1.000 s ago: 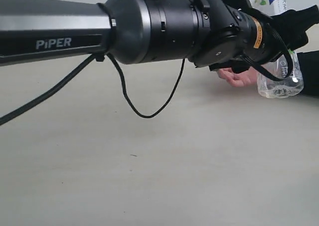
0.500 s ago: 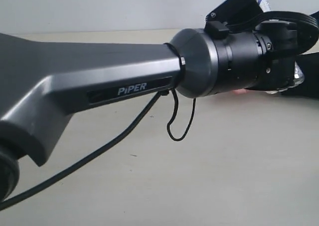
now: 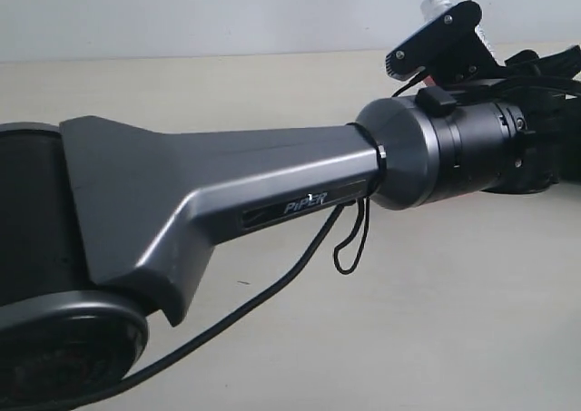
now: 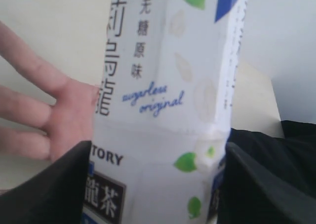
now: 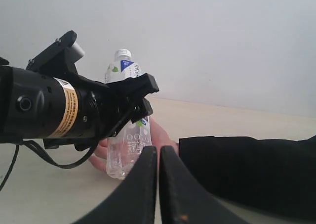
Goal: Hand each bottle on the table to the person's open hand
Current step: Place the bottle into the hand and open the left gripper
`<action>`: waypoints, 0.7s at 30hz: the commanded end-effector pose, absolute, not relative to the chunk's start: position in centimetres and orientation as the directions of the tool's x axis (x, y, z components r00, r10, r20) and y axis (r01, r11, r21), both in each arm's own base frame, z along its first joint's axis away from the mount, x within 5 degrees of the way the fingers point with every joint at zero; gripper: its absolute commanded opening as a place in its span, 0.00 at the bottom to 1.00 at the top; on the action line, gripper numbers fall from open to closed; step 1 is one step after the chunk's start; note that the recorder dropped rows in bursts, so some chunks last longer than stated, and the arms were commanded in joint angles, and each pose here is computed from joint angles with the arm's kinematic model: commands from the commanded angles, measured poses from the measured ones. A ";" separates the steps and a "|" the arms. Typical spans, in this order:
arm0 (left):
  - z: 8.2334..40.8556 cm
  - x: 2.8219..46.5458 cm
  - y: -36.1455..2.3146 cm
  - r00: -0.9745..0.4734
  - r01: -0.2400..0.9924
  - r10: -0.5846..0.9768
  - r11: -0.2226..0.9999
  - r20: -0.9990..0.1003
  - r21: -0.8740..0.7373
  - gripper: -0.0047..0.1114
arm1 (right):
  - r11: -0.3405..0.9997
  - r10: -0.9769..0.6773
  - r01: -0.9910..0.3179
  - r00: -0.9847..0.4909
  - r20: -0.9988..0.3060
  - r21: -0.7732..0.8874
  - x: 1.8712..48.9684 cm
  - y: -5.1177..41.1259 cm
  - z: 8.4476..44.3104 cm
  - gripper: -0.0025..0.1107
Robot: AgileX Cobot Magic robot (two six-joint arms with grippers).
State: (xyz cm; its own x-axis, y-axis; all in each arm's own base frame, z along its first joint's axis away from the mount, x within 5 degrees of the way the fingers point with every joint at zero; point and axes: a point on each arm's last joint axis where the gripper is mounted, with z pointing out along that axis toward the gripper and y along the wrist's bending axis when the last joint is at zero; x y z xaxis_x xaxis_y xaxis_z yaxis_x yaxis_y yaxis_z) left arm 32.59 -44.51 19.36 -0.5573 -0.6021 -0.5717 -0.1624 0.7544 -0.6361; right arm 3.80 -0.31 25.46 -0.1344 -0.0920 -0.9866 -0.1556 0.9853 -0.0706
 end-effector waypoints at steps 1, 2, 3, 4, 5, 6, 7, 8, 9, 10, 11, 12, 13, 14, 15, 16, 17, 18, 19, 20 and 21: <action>18.1 33.0 -44.6 -0.551 -0.180 -0.600 0.764 -0.580 -0.620 0.04 | 0.985 -0.091 -0.155 -0.130 -0.987 -0.070 3.8 -0.3 25.4 0.05; 17.7 33.1 -44.7 -0.558 -0.173 -0.597 0.764 -0.577 -0.622 0.04 | 0.985 -0.091 -0.155 -0.130 -0.987 -0.070 3.8 -0.3 25.4 0.05; 17.6 33.4 -44.7 -0.563 -0.167 -0.597 0.759 -0.571 -0.629 0.04 | 0.985 -0.091 -0.155 -0.130 -0.987 -0.070 3.8 -0.3 25.4 0.05; 17.1 33.7 -44.7 -0.575 -0.156 -0.591 0.757 -0.565 -0.634 0.04 | 0.985 -0.091 -0.155 -0.130 -0.987 -0.070 3.8 -0.3 25.4 0.05; 16.6 33.9 -44.8 -0.589 -0.152 -0.592 0.749 -0.549 -0.645 0.04 | 0.985 -0.091 -0.155 -0.130 -0.987 -0.070 3.8 -0.3 25.4 0.05; 16.2 34.3 -44.7 -0.598 -0.159 -0.598 0.741 -0.534 -0.653 0.04 | 0.985 -0.091 -0.155 -0.130 -0.987 -0.070 3.8 -0.3 25.4 0.05; 15.8 34.5 -44.7 -0.608 -0.161 -0.601 0.733 -0.518 -0.661 0.04 | 0.985 -0.091 -0.155 -0.130 -0.987 -0.070 3.8 -0.3 25.4 0.05; 15.6 34.7 -44.6 -0.615 -0.164 -0.604 0.727 -0.507 -0.667 0.04 | 0.985 -0.091 -0.155 -0.130 -0.987 -0.070 3.8 -0.3 25.4 0.05; 15.1 34.9 -44.5 -0.615 -0.170 -0.603 0.730 -0.508 -0.662 0.04 | 0.985 -0.091 -0.155 -0.130 -0.987 -0.070 3.8 -0.3 25.4 0.05; 15.1 35.1 -44.3 -0.612 -0.174 -0.607 0.729 -0.508 -0.662 0.04 | 0.985 -0.091 -0.155 -0.130 -0.987 -0.070 3.8 -0.3 25.4 0.05; 14.8 35.1 -44.4 -0.613 -0.175 -0.605 0.731 -0.508 -0.659 0.04 | 0.985 -0.091 -0.155 -0.130 -0.987 -0.070 3.8 -0.3 25.4 0.05; 14.9 35.2 -44.3 -0.610 -0.171 -0.604 0.732 -0.513 -0.659 0.04 | 0.985 -0.091 -0.155 -0.130 -0.987 -0.070 3.8 -0.3 25.4 0.05; 14.9 35.3 -44.2 -0.608 -0.172 -0.605 0.733 -0.514 -0.659 0.04 | 0.985 -0.091 -0.155 -0.130 -0.987 -0.070 3.8 -0.3 25.4 0.05; 15.0 35.4 -44.2 -0.608 -0.170 -0.605 0.732 -0.515 -0.659 0.04 | 0.985 -0.091 -0.155 -0.130 -0.987 -0.070 3.8 -0.3 25.4 0.05; 15.0 35.6 -44.0 -0.606 -0.172 -0.607 0.731 -0.514 -0.660 0.04 | 0.985 -0.091 -0.155 -0.130 -0.987 -0.070 3.8 -0.3 25.4 0.05; 15.0 35.6 -44.1 -0.607 -0.170 -0.606 0.730 -0.513 -0.662 0.04 | 0.985 -0.091 -0.155 -0.130 -0.987 -0.070 3.8 -0.3 25.4 0.05; 15.0 35.6 -44.1 -0.607 -0.170 -0.606 0.730 -0.513 -0.662 0.04 | 0.985 -0.091 -0.155 -0.130 -0.987 -0.070 3.8 -0.3 25.4 0.05; 15.0 35.6 -44.1 -0.607 -0.170 -0.606 0.730 -0.513 -0.662 0.04 | 0.985 -0.091 -0.155 -0.130 -0.987 -0.070 3.8 -0.3 25.4 0.05; 14.9 35.6 -44.1 -0.607 -0.169 -0.605 0.732 -0.515 -0.660 0.04 | 0.985 -0.091 -0.155 -0.130 -0.987 -0.070 3.8 -0.3 25.4 0.05; 14.7 35.6 -44.1 -0.610 -0.165 -0.602 0.733 -0.516 -0.660 0.04 | 0.985 -0.091 -0.155 -0.130 -0.987 -0.070 3.8 -0.3 25.4 0.05; 14.5 35.6 -44.1 -0.613 -0.163 -0.599 0.734 -0.516 -0.659 0.04 | 0.985 -0.091 -0.155 -0.130 -0.987 -0.070 3.8 -0.3 25.4 0.05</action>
State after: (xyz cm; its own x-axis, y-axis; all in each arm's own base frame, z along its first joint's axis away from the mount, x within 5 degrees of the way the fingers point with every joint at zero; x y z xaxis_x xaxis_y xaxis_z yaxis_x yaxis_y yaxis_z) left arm 35.34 -44.17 14.52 -0.6160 -0.6027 -0.5073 -0.1782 0.7338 -0.6556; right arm 3.80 -0.31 25.44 -0.1364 -0.0923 -0.9864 -0.1552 0.9854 -0.0707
